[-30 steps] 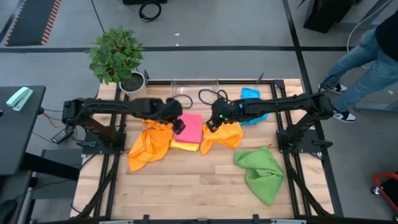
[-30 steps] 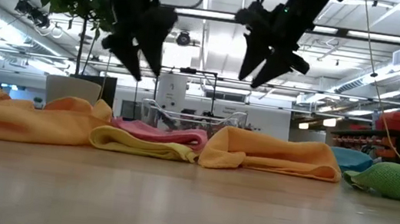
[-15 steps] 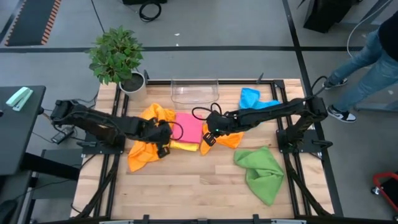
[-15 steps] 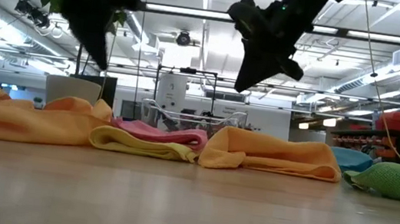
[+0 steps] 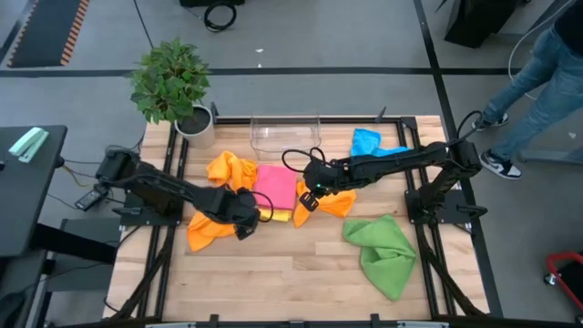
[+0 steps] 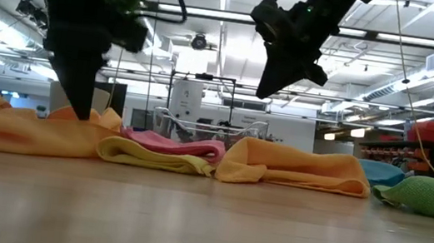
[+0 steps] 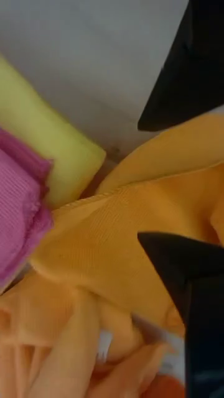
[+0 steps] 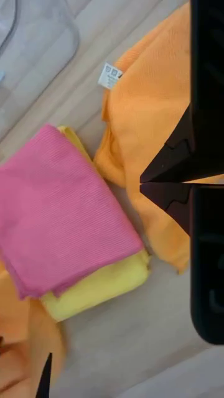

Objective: Fold microfiber towels
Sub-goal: Fold the bottom orange microfiber cloth

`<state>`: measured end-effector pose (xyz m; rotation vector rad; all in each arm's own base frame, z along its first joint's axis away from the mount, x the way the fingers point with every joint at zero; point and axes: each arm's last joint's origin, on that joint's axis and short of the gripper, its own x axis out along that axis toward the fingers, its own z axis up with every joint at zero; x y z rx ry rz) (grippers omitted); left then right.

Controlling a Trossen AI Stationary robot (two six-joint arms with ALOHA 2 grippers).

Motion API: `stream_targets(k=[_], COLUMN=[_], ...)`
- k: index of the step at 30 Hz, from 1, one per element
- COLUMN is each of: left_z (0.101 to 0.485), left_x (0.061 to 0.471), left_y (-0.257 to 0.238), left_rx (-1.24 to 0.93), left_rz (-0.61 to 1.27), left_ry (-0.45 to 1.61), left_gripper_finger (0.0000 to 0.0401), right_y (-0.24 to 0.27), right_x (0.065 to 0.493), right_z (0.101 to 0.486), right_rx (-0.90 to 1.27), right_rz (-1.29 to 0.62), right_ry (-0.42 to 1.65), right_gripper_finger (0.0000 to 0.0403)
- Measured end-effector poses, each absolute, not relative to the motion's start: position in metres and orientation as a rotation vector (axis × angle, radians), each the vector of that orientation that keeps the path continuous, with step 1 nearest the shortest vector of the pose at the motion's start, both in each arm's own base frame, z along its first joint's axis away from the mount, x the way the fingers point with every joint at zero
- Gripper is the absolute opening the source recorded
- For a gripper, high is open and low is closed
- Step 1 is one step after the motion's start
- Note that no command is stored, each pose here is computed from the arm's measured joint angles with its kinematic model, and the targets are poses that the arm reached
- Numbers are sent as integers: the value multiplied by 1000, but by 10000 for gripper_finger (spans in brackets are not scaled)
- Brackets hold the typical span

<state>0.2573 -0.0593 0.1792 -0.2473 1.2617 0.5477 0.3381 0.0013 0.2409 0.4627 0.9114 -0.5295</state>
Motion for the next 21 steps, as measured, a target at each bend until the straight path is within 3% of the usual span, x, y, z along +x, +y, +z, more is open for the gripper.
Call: stream_targets(k=[4, 7, 10, 12, 14, 15, 21], left_z=[161, 149, 144, 143, 146, 150, 213], left_x=[262, 262, 263, 265, 265, 264, 259], left_y=[-61, -62, -68, -73, -78, -80, -100], left_rx=[-249, -260, -314, -372, -408, -431, -570], left_rz=[592, 588, 550, 516, 518, 534, 561], left_ry=[1316, 1387, 1419, 1416, 1430, 1430, 1328], left_gripper_finger=[328, 314, 247, 168, 64, 34, 13], right_y=[1, 1, 1, 1, -1, -2, -9], right_x=[336, 334, 330, 328, 328, 328, 330], right_z=[240, 238, 236, 236, 236, 236, 237], right_rx=[423, 371, 302, 249, 202, 180, 72], right_rz=[-512, -492, -470, -460, -442, -431, -370], right_ry=[949, 986, 1043, 1068, 1078, 1082, 1086], right_gripper_finger=[10, 10, 10, 10, 10, 10, 10])
